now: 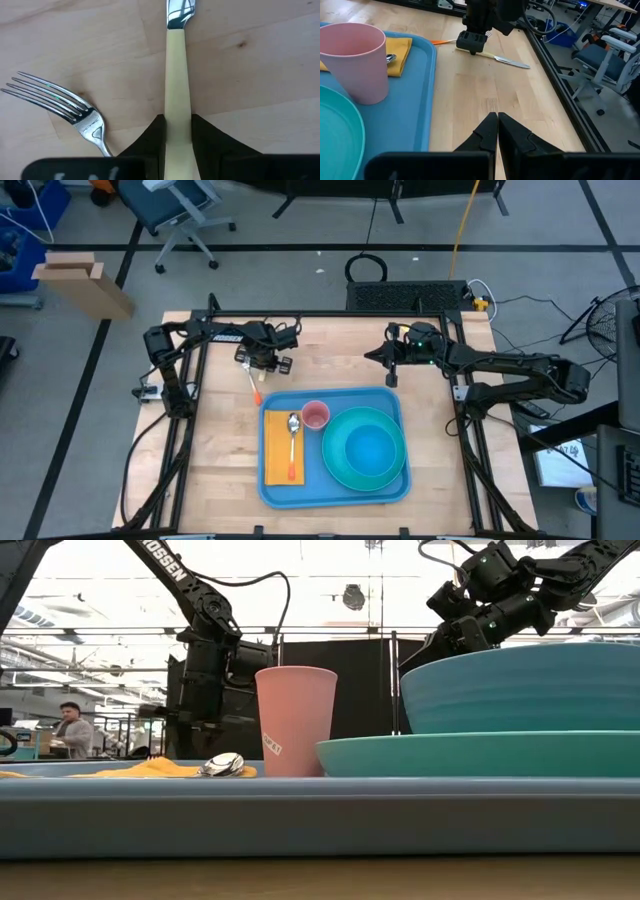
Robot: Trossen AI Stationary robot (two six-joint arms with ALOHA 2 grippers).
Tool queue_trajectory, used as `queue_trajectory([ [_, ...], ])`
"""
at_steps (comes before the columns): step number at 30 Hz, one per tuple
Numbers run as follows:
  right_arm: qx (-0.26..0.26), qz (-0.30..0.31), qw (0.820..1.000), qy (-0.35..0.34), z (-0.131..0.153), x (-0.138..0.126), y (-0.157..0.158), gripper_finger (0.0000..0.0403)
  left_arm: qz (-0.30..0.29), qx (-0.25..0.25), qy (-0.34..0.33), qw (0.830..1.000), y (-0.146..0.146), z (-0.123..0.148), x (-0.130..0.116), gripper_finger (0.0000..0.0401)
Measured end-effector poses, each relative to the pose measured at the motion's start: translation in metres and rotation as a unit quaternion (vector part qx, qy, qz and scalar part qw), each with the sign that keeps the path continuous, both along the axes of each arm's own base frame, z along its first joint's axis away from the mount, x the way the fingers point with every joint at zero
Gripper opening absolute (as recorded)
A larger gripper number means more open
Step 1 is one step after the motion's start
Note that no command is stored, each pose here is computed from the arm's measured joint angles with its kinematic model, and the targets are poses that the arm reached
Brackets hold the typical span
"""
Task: Set up tray
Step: Put the yellow knife on the yellow napkin
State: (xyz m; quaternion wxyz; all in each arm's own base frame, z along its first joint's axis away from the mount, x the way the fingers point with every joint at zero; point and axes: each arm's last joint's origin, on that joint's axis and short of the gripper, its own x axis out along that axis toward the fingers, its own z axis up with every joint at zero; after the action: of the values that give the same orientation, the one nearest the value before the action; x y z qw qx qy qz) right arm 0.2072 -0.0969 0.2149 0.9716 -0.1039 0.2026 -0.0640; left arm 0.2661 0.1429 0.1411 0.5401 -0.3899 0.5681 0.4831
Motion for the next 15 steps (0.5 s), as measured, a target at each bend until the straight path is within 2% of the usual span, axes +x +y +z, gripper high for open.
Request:
queue_trajectory([
  [6,0.001,0.000,1.000,0.001,0.000,0.000,0.000,0.0006,-0.026,0.027,-0.001,0.999,-0.006,0.010,-0.001,0.0070],
  [10,0.002,0.000,1.000,0.004,-0.001,0.000,0.000,0.0006,-0.054,0.049,-0.035,0.997,-0.020,0.035,0.000,0.0070],
  [15,0.002,0.001,1.000,0.007,-0.001,0.000,0.000,0.0006,-0.075,0.073,-0.088,0.991,-0.054,0.077,-0.008,0.0070],
])
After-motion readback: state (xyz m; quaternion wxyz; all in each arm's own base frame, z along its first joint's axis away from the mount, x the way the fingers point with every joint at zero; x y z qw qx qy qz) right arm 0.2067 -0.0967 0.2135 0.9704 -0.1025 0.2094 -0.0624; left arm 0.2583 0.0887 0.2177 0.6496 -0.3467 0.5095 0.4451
